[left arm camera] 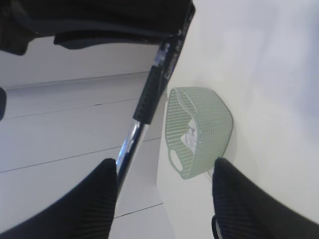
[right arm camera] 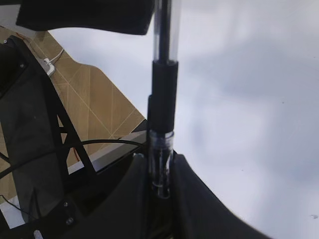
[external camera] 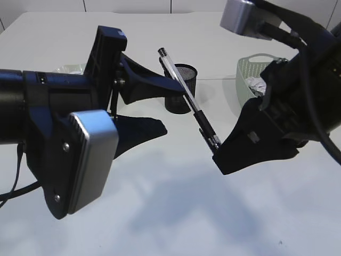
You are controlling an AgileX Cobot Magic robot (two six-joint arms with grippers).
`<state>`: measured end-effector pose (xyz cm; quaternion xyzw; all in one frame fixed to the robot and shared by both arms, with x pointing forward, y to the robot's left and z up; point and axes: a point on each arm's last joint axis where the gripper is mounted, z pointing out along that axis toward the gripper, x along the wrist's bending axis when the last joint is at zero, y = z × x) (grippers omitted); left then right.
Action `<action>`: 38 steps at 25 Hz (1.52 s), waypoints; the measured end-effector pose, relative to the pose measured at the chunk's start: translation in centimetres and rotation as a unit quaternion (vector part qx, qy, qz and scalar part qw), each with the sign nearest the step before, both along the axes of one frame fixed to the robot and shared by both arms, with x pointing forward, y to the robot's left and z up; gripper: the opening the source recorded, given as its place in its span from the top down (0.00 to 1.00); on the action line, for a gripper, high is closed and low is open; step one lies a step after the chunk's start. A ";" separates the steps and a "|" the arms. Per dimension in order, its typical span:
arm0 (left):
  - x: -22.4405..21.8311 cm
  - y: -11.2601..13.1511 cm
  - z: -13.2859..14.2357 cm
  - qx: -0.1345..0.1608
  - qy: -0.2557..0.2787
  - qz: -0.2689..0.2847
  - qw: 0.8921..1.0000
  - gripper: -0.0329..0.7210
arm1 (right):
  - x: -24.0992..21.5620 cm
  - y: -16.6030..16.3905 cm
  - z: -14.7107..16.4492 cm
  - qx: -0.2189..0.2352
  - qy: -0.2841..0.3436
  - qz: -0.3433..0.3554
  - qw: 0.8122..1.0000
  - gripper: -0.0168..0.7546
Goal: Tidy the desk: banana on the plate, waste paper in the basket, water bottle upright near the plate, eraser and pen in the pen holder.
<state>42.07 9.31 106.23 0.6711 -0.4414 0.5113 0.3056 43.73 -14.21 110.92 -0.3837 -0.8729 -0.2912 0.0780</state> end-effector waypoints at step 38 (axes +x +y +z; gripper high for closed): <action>1.0 -1.4 0.4 -0.010 -0.015 -0.021 1.000 0.49 | 0.0 1.7 1.7 0.077 0.062 0.017 0.995 0.90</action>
